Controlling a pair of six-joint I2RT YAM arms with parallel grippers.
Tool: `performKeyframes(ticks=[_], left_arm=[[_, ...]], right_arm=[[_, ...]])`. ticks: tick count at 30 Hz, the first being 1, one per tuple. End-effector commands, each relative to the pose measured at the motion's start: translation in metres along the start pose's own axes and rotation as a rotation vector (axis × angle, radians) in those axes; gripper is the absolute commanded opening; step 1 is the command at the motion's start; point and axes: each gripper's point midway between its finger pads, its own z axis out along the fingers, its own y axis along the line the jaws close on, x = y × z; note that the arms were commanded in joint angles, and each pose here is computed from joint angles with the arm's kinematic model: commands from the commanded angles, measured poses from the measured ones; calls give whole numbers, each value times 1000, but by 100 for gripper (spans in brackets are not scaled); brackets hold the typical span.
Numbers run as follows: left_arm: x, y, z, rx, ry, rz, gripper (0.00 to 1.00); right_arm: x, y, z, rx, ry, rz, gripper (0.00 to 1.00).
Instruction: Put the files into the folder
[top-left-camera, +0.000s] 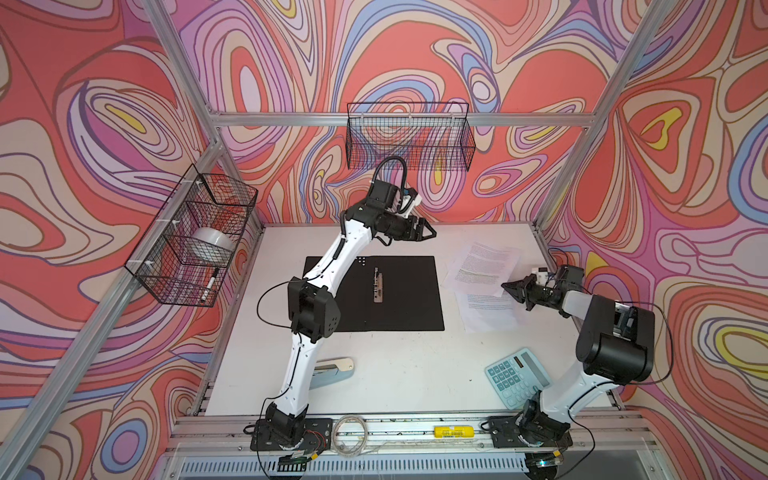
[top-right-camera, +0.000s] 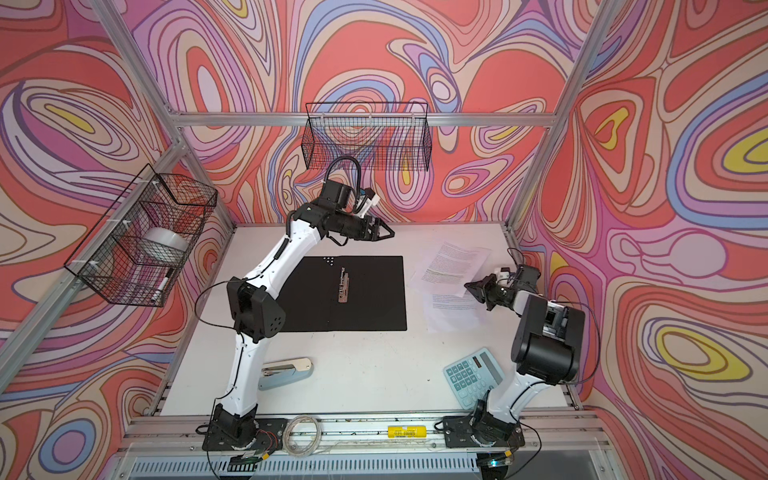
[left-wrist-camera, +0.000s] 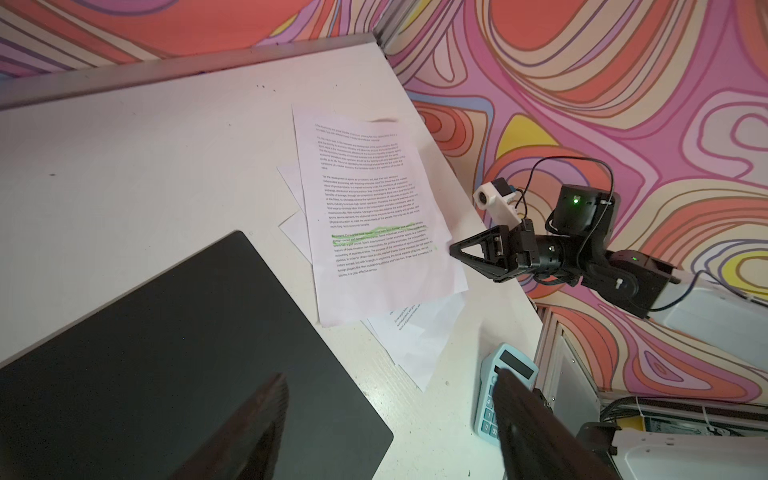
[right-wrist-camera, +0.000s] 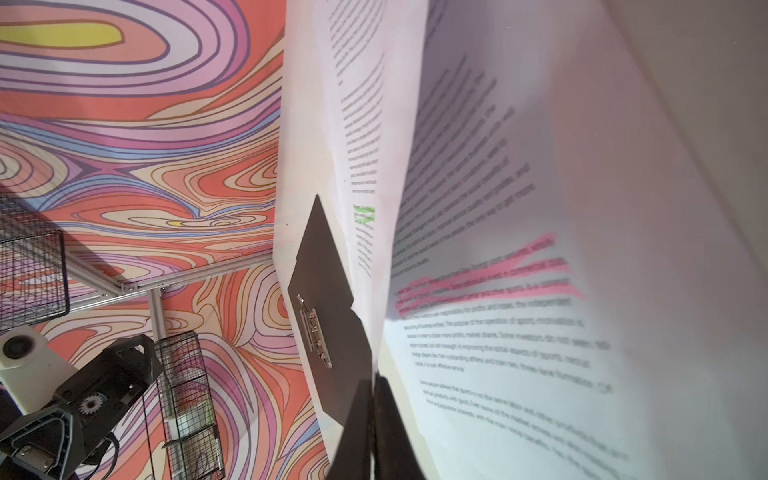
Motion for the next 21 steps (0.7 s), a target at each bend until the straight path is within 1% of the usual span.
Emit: performKeyframes(ticks=[1, 5, 11, 21], left_arm=[[22, 4, -14, -3, 74, -65, 78], [23, 16, -38, -10, 65, -126, 78], [25, 34, -65, -24, 37, -184, 78], [36, 50, -83, -70, 43, -203, 77]], right_arm=[[9, 26, -3, -32, 39, -26, 0], [21, 40, 3, -43, 80, -38, 0], [46, 56, 21, -45, 153, -69, 0], [83, 75, 37, -61, 254, -95, 0]])
